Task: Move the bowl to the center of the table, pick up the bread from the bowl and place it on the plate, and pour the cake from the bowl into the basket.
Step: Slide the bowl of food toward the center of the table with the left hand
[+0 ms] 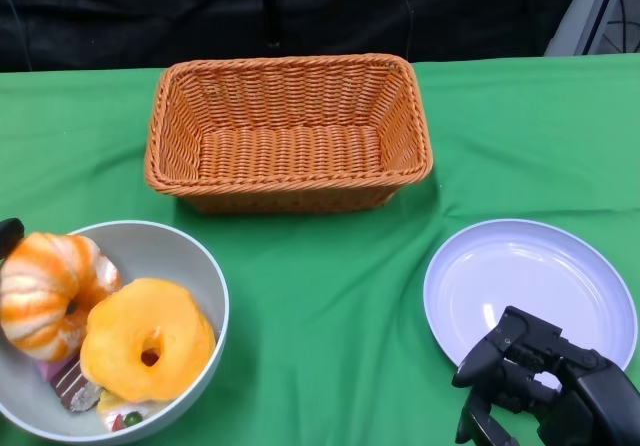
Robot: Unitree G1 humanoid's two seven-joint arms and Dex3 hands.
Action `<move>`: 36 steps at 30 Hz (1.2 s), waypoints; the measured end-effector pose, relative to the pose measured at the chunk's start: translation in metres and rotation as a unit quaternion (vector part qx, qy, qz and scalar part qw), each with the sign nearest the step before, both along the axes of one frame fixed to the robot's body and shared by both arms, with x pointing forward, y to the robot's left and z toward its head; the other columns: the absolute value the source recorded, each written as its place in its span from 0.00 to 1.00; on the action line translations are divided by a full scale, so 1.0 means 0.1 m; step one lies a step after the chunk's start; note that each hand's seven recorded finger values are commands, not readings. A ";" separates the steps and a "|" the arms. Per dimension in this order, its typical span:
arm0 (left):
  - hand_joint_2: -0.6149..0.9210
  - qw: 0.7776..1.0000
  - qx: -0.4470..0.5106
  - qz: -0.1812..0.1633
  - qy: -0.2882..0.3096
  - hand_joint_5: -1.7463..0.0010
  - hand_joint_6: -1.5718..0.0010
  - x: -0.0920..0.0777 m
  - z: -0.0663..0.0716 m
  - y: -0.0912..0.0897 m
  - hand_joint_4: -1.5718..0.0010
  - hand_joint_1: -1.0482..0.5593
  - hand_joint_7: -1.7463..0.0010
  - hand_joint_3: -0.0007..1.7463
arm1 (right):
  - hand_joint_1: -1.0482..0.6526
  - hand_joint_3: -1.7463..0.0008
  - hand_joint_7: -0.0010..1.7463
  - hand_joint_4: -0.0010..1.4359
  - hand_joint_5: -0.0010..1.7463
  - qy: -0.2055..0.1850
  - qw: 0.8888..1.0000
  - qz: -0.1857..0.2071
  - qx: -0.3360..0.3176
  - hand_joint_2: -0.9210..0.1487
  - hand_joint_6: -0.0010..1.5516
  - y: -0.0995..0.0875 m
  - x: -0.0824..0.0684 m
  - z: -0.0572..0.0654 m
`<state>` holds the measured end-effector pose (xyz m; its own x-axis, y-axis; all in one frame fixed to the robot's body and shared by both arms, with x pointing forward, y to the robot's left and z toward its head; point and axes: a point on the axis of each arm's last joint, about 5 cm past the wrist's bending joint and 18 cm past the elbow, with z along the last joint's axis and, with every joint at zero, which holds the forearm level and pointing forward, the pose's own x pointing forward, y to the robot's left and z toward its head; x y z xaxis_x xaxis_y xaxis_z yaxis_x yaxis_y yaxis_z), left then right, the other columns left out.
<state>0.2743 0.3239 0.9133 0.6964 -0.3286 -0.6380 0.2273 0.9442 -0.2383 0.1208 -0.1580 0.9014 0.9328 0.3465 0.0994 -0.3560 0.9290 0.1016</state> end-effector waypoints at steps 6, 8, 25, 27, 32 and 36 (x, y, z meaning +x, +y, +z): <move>1.00 1.000 -0.016 -0.001 0.015 1.00 1.00 0.01 -0.01 -0.03 1.00 0.20 1.00 0.23 | 0.61 0.33 0.80 0.43 0.93 0.000 1.000 0.001 0.000 0.46 0.33 0.00 0.00 0.00; 1.00 0.999 -0.034 0.000 0.020 1.00 1.00 0.00 -0.02 -0.03 1.00 0.21 1.00 0.23 | 0.62 0.33 0.80 0.43 0.93 0.000 1.000 0.000 0.000 0.46 0.34 0.00 0.00 0.00; 1.00 0.990 -0.120 -0.029 0.064 1.00 1.00 -0.02 -0.02 -0.12 1.00 0.21 1.00 0.23 | 0.62 0.33 0.80 0.42 0.93 -0.001 1.000 0.006 0.000 0.46 0.33 0.00 0.02 -0.01; 1.00 0.988 -0.134 -0.028 0.073 1.00 1.00 -0.03 -0.03 -0.14 1.00 0.22 1.00 0.23 | 0.61 0.33 0.80 0.42 0.93 -0.001 1.000 0.006 0.000 0.46 0.33 0.00 0.02 -0.01; 1.00 0.984 -0.152 -0.028 0.089 1.00 1.00 -0.05 -0.06 -0.19 1.00 0.23 1.00 0.27 | 0.63 0.33 0.80 0.42 0.93 -0.001 1.000 0.006 0.000 0.45 0.33 0.01 0.02 -0.01; 1.00 0.981 -0.168 -0.011 0.101 1.00 1.00 -0.10 -0.10 -0.22 1.00 0.22 1.00 0.28 | 0.62 0.33 0.80 0.41 0.94 0.000 1.000 0.006 0.000 0.45 0.33 0.01 0.02 -0.01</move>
<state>0.2641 0.3017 0.9037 0.5568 -0.5571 -0.6161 0.1624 0.8004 -0.5771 0.1231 -0.1573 0.9008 0.9283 0.3581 0.0999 -0.3675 0.9246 0.1008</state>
